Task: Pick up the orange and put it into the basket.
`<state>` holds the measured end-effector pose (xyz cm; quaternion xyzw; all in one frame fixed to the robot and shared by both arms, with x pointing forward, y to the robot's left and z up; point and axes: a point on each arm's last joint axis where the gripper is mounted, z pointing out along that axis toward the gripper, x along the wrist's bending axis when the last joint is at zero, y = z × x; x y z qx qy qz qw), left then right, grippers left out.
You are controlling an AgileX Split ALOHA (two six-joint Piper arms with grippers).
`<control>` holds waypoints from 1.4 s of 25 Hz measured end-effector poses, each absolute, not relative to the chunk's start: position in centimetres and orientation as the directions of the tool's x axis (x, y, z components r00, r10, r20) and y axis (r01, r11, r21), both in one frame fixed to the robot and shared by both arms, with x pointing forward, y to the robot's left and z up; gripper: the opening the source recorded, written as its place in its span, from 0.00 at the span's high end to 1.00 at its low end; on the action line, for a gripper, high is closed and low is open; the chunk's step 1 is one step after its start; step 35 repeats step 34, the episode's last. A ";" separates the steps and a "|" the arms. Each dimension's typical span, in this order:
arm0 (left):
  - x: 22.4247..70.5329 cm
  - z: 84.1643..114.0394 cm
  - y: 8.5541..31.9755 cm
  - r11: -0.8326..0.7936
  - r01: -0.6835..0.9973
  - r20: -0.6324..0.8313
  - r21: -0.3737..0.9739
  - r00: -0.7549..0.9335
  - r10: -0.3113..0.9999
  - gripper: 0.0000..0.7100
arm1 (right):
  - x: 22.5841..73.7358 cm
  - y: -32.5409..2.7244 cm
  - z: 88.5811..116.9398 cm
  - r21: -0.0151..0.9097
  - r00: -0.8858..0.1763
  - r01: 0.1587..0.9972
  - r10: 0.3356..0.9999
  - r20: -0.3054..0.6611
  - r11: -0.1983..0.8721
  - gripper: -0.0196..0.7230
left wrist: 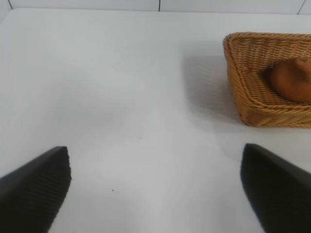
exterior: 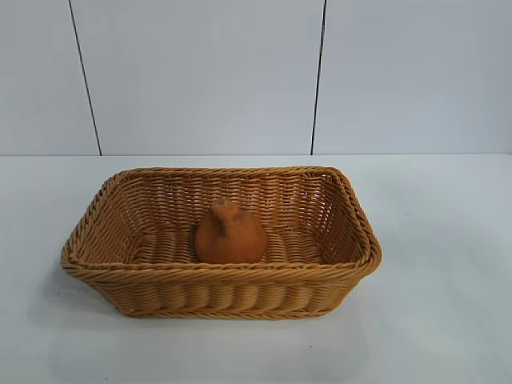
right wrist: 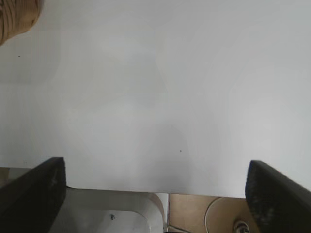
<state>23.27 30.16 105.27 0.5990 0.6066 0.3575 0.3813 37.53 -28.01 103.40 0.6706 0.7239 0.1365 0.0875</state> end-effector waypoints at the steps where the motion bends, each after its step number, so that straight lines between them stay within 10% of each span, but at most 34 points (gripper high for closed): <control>1: 23.3 105.3 30.2 0.027 0.454 -0.034 0.891 0.008 0.999 0.05 | 36.5 -28.1 103.0 0.337 -0.087 0.940 0.995 0.056 0.063 0.04; 21: 23.3 105.3 30.2 0.027 0.454 -0.034 0.891 0.008 0.999 0.05 | 24.7 -29.6 105.3 0.870 -0.106 0.492 0.994 0.023 0.033 0.04; 35: 23.3 105.3 30.2 0.027 0.455 -0.034 0.890 0.008 0.999 0.05 | 23.6 -30.1 105.2 0.905 -0.076 0.426 0.997 0.015 0.018 0.04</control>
